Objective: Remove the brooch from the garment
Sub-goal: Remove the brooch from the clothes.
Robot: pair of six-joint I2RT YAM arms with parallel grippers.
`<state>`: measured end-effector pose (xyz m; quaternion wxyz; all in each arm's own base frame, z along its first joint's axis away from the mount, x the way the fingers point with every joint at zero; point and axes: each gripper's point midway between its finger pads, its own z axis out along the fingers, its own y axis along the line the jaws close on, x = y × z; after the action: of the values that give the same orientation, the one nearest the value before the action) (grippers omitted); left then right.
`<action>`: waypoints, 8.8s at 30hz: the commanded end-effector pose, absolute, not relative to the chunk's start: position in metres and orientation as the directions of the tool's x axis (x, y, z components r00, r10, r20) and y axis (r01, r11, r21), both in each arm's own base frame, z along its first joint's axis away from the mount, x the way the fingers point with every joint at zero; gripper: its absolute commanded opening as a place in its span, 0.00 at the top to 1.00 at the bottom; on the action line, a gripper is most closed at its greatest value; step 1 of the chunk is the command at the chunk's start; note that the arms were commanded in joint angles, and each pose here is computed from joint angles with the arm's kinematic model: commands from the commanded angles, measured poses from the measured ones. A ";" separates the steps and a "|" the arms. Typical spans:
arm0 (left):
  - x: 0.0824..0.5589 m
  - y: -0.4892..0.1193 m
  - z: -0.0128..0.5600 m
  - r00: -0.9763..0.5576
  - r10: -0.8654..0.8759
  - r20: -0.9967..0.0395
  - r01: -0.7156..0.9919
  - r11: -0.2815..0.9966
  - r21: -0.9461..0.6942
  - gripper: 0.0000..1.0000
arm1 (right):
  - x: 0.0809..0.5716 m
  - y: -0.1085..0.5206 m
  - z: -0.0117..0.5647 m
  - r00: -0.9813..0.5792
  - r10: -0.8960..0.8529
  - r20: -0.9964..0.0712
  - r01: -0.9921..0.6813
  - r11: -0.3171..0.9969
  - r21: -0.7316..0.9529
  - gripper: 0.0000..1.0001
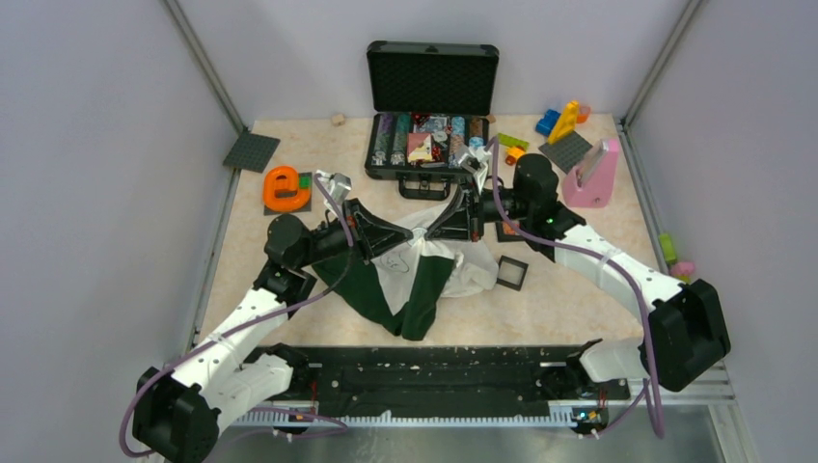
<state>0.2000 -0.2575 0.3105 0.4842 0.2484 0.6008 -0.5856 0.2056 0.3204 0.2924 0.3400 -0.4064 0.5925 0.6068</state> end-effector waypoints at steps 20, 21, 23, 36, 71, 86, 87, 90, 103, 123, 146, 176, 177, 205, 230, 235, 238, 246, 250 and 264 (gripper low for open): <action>0.198 -0.257 0.306 -0.373 -0.231 -0.898 0.885 0.202 -0.420 0.94 | 0.198 0.325 0.312 -0.426 -0.087 -0.900 -0.893 -0.116 0.434 1.00; 0.197 -0.257 0.307 -0.373 -0.230 -0.899 0.886 0.200 -0.419 0.99 | 0.198 0.325 0.312 -0.427 -0.089 -0.900 -0.892 -0.119 0.435 1.00; 0.197 -0.258 0.306 -0.377 -0.227 -0.898 0.886 0.196 -0.421 1.00 | 0.198 0.325 0.313 -0.425 -0.086 -0.901 -0.894 -0.116 0.433 1.00; 0.194 -0.250 0.317 -0.353 -0.344 -0.870 0.879 0.196 -0.434 1.00 | 0.189 0.321 0.318 -0.368 0.050 -0.928 -0.928 -0.075 0.364 0.62; 0.187 -0.250 0.325 -0.336 -0.349 -0.875 0.897 0.165 -0.410 1.00 | 0.190 0.338 0.297 -0.385 0.052 -0.922 -0.921 -0.090 0.379 0.67; 0.184 -0.250 0.328 -0.329 -0.344 -0.880 0.904 0.155 -0.398 1.00 | 0.189 0.339 0.281 -0.401 0.040 -0.915 -0.913 -0.095 0.396 0.63; 0.184 -0.250 0.327 -0.329 -0.343 -0.880 0.903 0.157 -0.399 1.00 | 0.189 0.339 0.282 -0.402 0.041 -0.915 -0.912 -0.104 0.396 0.66; 0.184 -0.250 0.327 -0.328 -0.343 -0.880 0.904 0.157 -0.398 1.00 | 0.188 0.340 0.286 -0.404 0.050 -0.913 -0.911 -0.114 0.397 0.71; 0.183 -0.250 0.323 -0.325 -0.334 -0.885 0.907 0.153 -0.391 1.00 | 0.186 0.340 0.296 -0.416 0.080 -0.906 -0.905 -0.132 0.404 0.95; 0.176 -0.257 0.312 -0.268 -0.276 -0.923 0.934 0.162 -0.320 1.00 | 0.215 0.351 0.282 -0.582 0.062 -0.811 -0.813 -0.005 0.583 1.00; 0.164 -0.266 0.292 -0.138 -0.192 -0.972 0.964 0.197 -0.176 1.00 | 0.228 0.355 0.282 -0.644 0.108 -0.757 -0.760 0.024 0.650 1.00; 0.200 -0.243 0.309 -0.206 -0.387 -0.899 0.840 0.401 -0.365 1.00 | 0.190 0.336 0.316 -0.507 0.221 -0.833 -0.861 -0.161 0.482 0.48; 0.200 -0.242 0.310 -0.209 -0.396 -0.894 0.839 0.398 -0.372 1.00 | 0.189 0.336 0.315 -0.505 0.221 -0.834 -0.862 -0.164 0.479 0.48; 0.185 -0.248 0.321 -0.256 -0.466 -0.847 0.870 0.270 -0.412 1.00 | 0.187 0.338 0.286 -0.491 0.193 -0.850 -0.870 -0.161 0.466 0.64; 0.183 -0.248 0.322 -0.247 -0.455 -0.856 0.880 0.265 -0.394 1.00 | 0.187 0.339 0.291 -0.514 0.210 -0.832 -0.856 -0.187 0.481 0.60; 0.182 -0.249 0.321 -0.248 -0.449 -0.858 0.882 0.262 -0.392 1.00 | 0.190 0.339 0.291 -0.525 0.216 -0.823 -0.850 -0.178 0.496 0.65; 0.182 -0.249 0.321 -0.247 -0.448 -0.859 0.882 0.263 -0.391 1.00 | 0.193 0.341 0.292 -0.544 0.217 -0.811 -0.839 -0.172 0.517 0.66; 0.180 -0.247 0.321 -0.237 -0.448 -0.862 0.885 0.266 -0.381 1.00 | 0.195 0.342 0.290 -0.571 0.212 -0.793 -0.821 -0.170 0.546 0.85; 0.180 -0.247 0.322 -0.234 -0.449 -0.863 0.887 0.265 -0.378 1.00 | 0.194 0.342 0.290 -0.571 0.211 -0.794 -0.821 -0.181 0.542 0.97; 0.173 -0.260 0.316 -0.250 -0.374 -0.893 0.918 0.201 -0.342 1.00 | 0.200 0.351 0.283 -0.589 0.154 -0.793 -0.808 -0.141 0.572 0.98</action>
<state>0.1917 -0.2501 0.2929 0.5574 0.1926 0.5845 -0.5573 0.1910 0.3411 0.2719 0.3278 -0.2911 0.5595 0.7034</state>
